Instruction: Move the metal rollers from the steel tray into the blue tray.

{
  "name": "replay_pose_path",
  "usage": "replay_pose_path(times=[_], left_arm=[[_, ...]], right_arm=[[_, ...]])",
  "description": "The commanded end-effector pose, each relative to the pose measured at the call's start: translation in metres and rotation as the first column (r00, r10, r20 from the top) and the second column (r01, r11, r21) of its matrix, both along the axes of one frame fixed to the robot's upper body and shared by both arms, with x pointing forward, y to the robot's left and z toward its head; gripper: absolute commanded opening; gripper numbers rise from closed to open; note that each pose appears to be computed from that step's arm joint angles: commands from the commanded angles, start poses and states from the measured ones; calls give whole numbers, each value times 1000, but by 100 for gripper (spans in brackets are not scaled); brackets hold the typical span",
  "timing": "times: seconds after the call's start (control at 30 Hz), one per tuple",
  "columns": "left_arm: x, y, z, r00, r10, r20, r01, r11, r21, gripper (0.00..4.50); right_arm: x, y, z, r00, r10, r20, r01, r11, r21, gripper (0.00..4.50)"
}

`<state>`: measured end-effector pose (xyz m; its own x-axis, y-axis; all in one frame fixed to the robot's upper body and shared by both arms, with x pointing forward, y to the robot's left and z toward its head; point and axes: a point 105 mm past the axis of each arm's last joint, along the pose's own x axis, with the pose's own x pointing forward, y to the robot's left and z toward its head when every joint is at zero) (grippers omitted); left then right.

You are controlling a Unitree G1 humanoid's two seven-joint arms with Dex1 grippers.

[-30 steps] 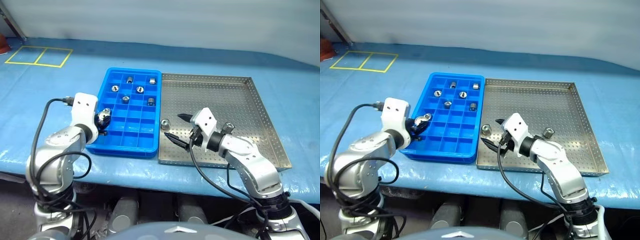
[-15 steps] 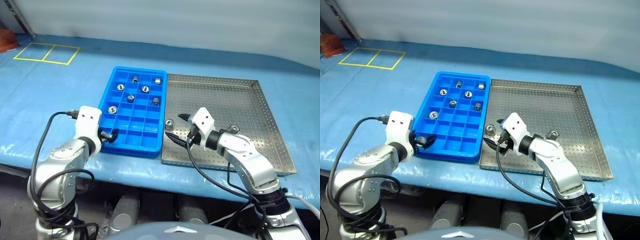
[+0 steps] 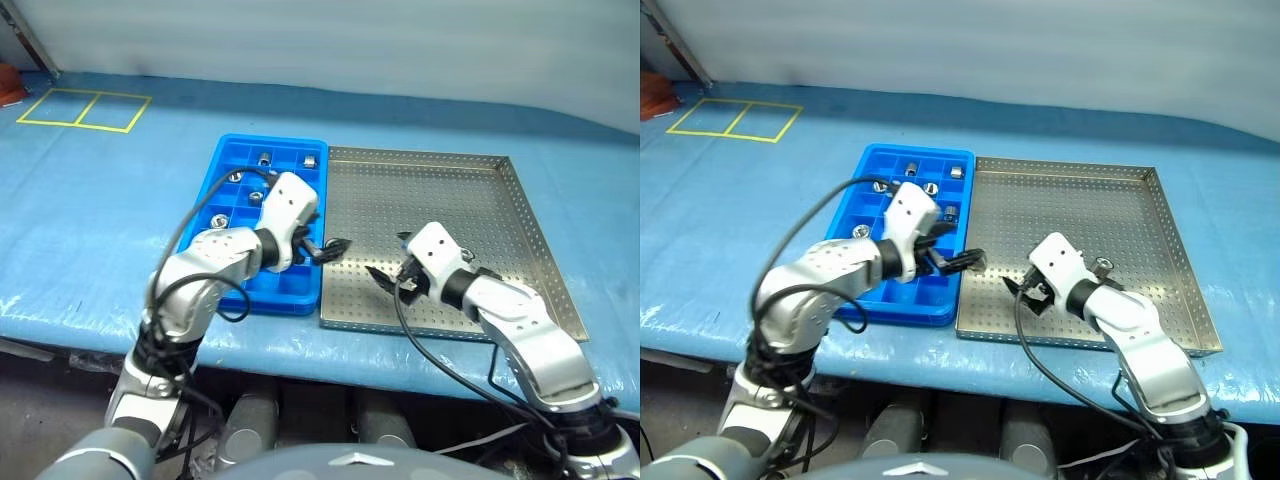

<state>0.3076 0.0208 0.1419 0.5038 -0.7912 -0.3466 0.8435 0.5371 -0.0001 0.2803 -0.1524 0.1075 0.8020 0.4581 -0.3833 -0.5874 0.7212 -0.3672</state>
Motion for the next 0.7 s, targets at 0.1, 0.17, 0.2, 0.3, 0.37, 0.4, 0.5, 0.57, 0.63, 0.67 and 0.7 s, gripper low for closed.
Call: replay_pose_path(times=[0.1,0.17,0.2,0.3,0.37,0.4,0.5,0.57,0.63,0.67,0.7], left_arm=[[14,-40,-6,985,-170,35,169,985,11,418],[21,-51,-15,980,-196,22,196,980,33,418],[25,-58,-18,979,-205,9,205,978,36,418],[31,-76,-26,970,-244,-10,244,968,51,418],[32,-86,-31,962,-271,-17,272,960,63,418],[33,-91,-33,960,-280,-12,280,957,78,418],[32,-102,-39,951,-309,-15,309,947,89,418],[34,-107,-44,952,-304,-25,305,948,92,418],[36,-110,-50,955,-294,-30,296,948,114,418],[36,-111,-52,956,-291,-33,293,949,121,418],[37,-112,-54,958,-285,-34,287,949,133,418]], right_arm=[[-11,-18,12,994,-95,55,98,993,-64,450],[-16,-21,10,992,-116,47,119,991,-61,450],[-19,-23,8,990,-131,44,133,989,-61,450],[-26,-26,7,986,-161,42,163,985,-53,450],[-29,-27,7,983,-177,45,179,983,-50,450],[-31,-27,7,982,-184,47,186,981,-48,450],[-35,-27,7,979,-197,47,199,979,-46,450],[-38,-27,6,978,-204,45,206,977,-46,450],[-40,-27,5,976,-211,44,213,976,-44,450],[-41,-27,5,976,-214,44,216,975,-44,450],[-42,-28,5,975,-218,45,220,975,-44,450]])
